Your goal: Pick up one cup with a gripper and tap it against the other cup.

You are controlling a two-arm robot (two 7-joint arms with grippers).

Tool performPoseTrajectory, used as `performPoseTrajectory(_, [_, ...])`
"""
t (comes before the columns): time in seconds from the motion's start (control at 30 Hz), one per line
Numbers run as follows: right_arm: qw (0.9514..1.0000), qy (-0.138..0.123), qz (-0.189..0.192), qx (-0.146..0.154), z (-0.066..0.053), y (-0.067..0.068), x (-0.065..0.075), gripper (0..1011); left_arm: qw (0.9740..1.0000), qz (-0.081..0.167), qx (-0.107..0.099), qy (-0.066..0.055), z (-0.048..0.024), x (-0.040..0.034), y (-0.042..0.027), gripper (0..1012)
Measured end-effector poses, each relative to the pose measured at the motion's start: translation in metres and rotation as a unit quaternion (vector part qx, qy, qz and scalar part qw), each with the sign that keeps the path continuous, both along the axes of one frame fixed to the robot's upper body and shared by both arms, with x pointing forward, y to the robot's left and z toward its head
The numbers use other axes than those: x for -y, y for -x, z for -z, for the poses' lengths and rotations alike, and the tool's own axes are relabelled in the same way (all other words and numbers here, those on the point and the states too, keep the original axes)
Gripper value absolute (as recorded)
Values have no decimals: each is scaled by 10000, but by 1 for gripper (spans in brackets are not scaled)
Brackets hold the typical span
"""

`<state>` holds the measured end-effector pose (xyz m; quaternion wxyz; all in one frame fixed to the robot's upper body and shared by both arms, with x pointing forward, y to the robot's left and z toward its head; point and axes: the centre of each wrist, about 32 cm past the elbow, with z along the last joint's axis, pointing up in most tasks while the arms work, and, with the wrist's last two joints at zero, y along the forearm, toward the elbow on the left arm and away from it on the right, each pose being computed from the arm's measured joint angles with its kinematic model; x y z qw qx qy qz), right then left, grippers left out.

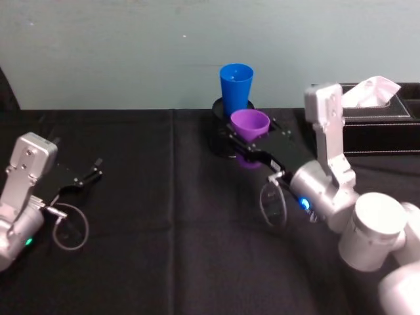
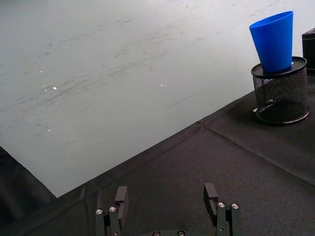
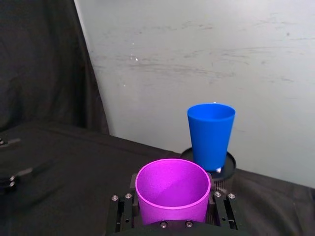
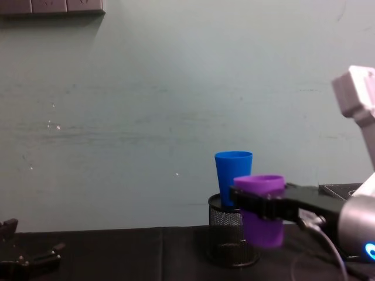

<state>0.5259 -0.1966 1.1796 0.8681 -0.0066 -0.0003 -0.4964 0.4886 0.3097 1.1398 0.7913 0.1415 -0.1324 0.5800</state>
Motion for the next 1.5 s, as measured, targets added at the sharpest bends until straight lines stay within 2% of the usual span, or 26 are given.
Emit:
performPoseTrajectory(0.13, [9999,26,62,83,123,163,19,739,10000,0,0,0,0,0,0,1000])
performPoseTrajectory(0.17, [9999,32,78,108,188,217,19,739,10000,0,0,-1,0,0,0,1000])
performPoseTrajectory(0.3, [9998,27,128,174,352,300,6,738,10000,0,1,0,0,0,0,1000])
performPoseTrajectory(0.47, [9997,29,185,169,585,335,-27,739,10000,0,1,0,0,0,0,1000])
performPoseTrajectory(0.7, [9998,-10,219,30,771,338,-61,738,10000,0,1,0,0,0,0,1000])
performPoseTrajectory(0.87, [9998,-54,174,-56,823,328,-69,739,10000,1,0,0,0,0,0,1000])
performPoseTrajectory(1.2, [9996,-33,220,-155,837,329,-68,969,10000,0,0,0,0,0,0,1000])
performPoseTrajectory(1.23, [9996,-36,218,-147,826,331,-70,1003,10000,0,0,0,0,0,0,1000])
performPoseTrajectory(1.33, [9997,-68,224,-80,768,347,-80,1003,10000,0,0,0,0,0,0,1000])
performPoseTrajectory(1.5, [9995,-162,242,144,576,420,-102,1003,10000,0,1,0,0,0,0,1000])
